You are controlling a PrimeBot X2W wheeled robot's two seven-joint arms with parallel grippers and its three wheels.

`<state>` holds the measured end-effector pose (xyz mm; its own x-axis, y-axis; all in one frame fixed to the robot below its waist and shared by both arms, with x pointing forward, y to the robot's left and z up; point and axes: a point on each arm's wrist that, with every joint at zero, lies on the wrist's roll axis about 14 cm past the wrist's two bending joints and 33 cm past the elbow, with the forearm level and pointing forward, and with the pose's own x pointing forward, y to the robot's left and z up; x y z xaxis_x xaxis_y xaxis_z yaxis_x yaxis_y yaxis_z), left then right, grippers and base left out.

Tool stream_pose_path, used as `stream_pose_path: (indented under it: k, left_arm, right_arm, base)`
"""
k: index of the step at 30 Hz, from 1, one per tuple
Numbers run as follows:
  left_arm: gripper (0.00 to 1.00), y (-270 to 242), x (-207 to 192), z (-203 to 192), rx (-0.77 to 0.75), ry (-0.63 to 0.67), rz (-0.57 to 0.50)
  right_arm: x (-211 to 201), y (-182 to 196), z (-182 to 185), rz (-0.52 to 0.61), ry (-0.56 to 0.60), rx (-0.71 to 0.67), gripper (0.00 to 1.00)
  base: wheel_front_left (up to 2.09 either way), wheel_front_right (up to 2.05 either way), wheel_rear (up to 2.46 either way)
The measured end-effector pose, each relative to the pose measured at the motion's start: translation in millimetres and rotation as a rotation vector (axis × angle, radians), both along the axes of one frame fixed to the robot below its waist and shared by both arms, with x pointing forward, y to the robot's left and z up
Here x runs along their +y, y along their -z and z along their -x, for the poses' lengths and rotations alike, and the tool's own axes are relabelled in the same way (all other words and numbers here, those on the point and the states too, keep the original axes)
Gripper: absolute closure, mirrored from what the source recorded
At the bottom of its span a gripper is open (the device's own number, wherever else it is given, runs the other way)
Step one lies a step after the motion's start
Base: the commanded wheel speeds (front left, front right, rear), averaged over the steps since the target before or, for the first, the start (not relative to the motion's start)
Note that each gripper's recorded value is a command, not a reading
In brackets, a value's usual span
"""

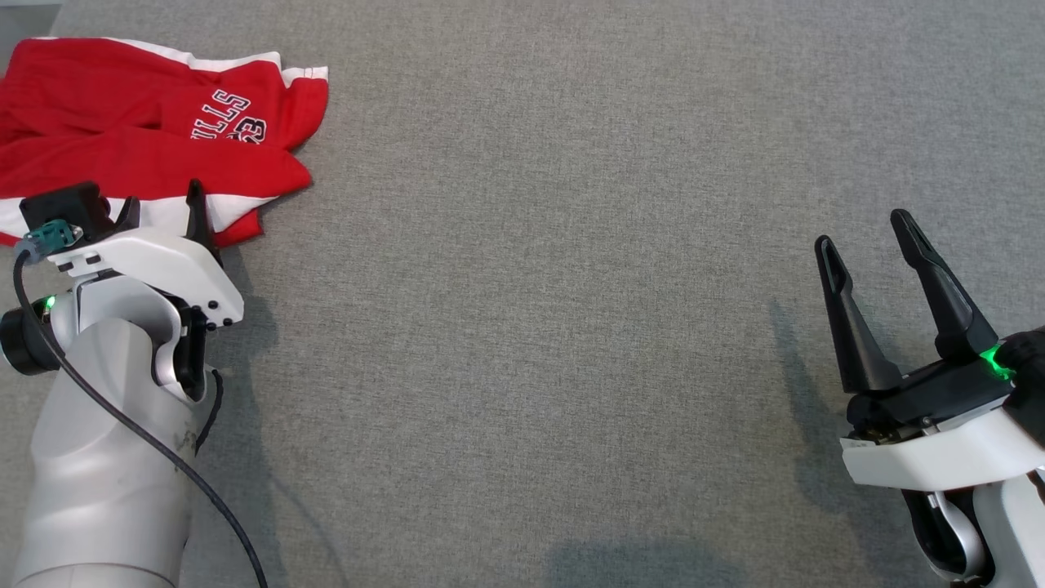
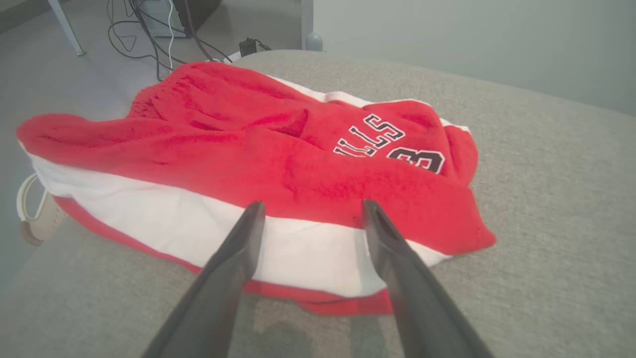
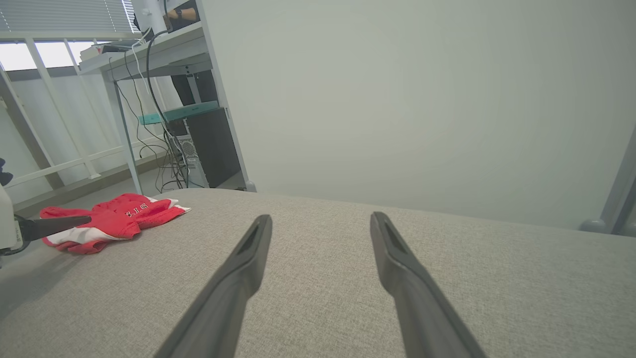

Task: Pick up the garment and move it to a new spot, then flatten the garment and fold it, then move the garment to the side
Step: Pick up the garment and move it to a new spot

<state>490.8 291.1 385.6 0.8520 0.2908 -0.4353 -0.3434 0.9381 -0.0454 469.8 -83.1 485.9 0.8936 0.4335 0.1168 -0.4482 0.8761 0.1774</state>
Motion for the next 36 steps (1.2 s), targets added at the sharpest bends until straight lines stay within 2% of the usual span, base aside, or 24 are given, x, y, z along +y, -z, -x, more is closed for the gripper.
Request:
stream_pose_path:
  k: [11,16,17,18,19,28,36]
  left_arm:
    - [0.0,36.5,-5.2,2.6,0.15,0.005,0.066]
    - [0.0,42.4,-9.1,-1.6,0.165,0.009,0.091]
    - [0.16,43.7,-9.7,-1.3,0.168,0.007,0.097]
    - [0.48,44.1,-10.7,-1.7,0.165,0.008,0.108]
    - [1.0,44.4,-11.4,-2.2,0.166,0.009,0.119]
    - [1.0,33.5,-17.8,-4.2,0.107,0.019,0.146]
    - [1.0,-9.7,-24.8,-21.2,-0.097,0.044,0.151]
  right_arm:
    - [-5.7,-9.2,-3.2,0.001,0.002,-0.027,0.0]
    - [-11.4,-9.3,-1.7,0.0,0.014,-0.023,0.0]
    - [-12.0,-9.3,-1.5,0.001,0.015,-0.023,0.0]
    - [-12.5,-9.2,-1.4,0.003,0.015,-0.023,0.0]
    - [-12.6,-9.3,-1.2,0.004,0.015,-0.023,0.0]
    - [-9.5,-19.6,4.1,-0.004,0.003,-0.04,0.0]
    - [-6.5,-34.8,9.3,-0.012,0.0,-0.072,0.0]
  base:
    - [0.0,0.0,0.0]
    - [0.0,0.0,0.0]
    - [0.0,0.0,0.0]
    - [0.0,0.0,0.0]
    - [0.0,0.0,0.0]
    - [0.0,0.0,0.0]
    - [0.0,0.0,0.0]
